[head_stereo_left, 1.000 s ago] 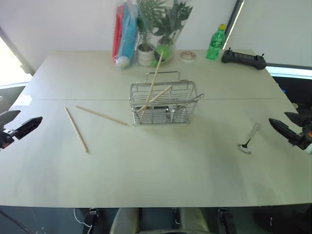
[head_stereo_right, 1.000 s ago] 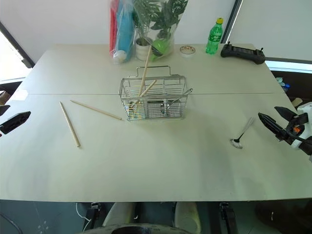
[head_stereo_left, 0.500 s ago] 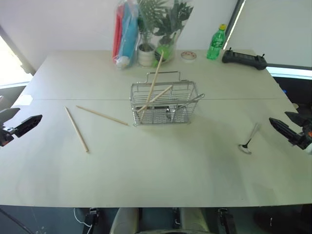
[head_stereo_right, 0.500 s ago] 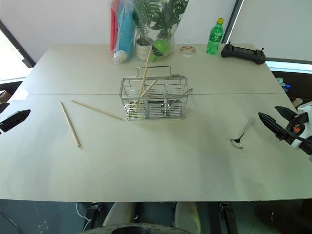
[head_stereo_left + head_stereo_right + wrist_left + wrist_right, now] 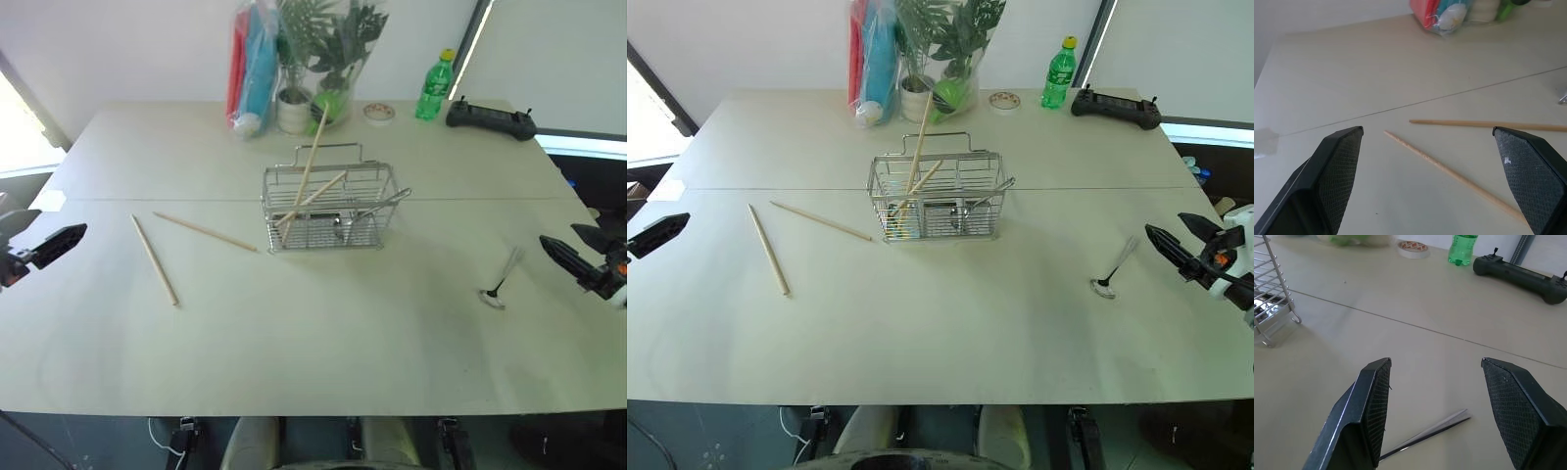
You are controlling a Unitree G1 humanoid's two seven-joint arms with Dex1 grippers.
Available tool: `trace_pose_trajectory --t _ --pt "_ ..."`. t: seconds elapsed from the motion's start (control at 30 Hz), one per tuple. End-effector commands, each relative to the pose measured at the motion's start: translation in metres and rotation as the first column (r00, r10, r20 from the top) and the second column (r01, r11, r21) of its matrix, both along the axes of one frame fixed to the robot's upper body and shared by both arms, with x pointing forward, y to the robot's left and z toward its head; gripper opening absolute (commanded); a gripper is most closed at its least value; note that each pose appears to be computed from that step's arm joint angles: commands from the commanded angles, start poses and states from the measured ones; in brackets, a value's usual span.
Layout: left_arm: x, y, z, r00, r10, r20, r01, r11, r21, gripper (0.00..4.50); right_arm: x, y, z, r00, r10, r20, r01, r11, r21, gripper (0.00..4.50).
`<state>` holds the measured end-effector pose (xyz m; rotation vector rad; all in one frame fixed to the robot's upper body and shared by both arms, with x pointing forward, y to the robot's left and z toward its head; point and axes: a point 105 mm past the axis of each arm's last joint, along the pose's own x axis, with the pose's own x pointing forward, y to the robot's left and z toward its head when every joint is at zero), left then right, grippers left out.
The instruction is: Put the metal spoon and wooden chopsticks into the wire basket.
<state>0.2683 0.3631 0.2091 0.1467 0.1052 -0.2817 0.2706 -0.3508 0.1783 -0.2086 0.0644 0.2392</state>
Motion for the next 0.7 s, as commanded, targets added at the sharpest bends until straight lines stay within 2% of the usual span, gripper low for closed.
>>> trace_pose_trajectory --t 0.03,0.13,0.23,0.4,0.5,0.7 --pt "-0.002 -0.034 0.026 0.988 -0.124 0.088 0.126 0.992 -0.028 4.5 0.004 -0.002 0.015 1.0 -0.02 0.022 0.021 0.999 -0.032 3.0" --pt "-0.008 -0.074 0.039 0.952 -0.287 0.103 0.294 0.953 -0.065 4.5 0.003 -0.005 0.017 0.999 -0.034 0.007 0.034 0.997 -0.071 3.0" --pt "-0.017 -0.12 0.045 0.876 -0.476 0.071 0.48 0.876 -0.048 4.5 0.001 -0.009 0.019 0.999 -0.034 -0.011 0.033 0.994 -0.107 3.0" --pt "-0.026 -0.179 0.037 0.735 -0.678 -0.014 0.678 0.735 -0.001 4.5 0.008 -0.029 0.014 0.984 -0.168 -0.064 0.158 0.978 -0.132 3.0" --pt "-0.029 -0.198 0.032 0.68 -0.733 -0.029 0.733 0.68 0.007 4.5 0.016 -0.029 0.009 0.959 -0.267 -0.097 0.261 0.963 -0.072 3.0" --pt "-0.031 -0.219 0.032 0.614 -0.789 -0.02 0.789 0.615 -0.006 4.5 0.02 0.001 -0.005 0.907 -0.367 -0.207 0.394 0.913 0.107 3.0"
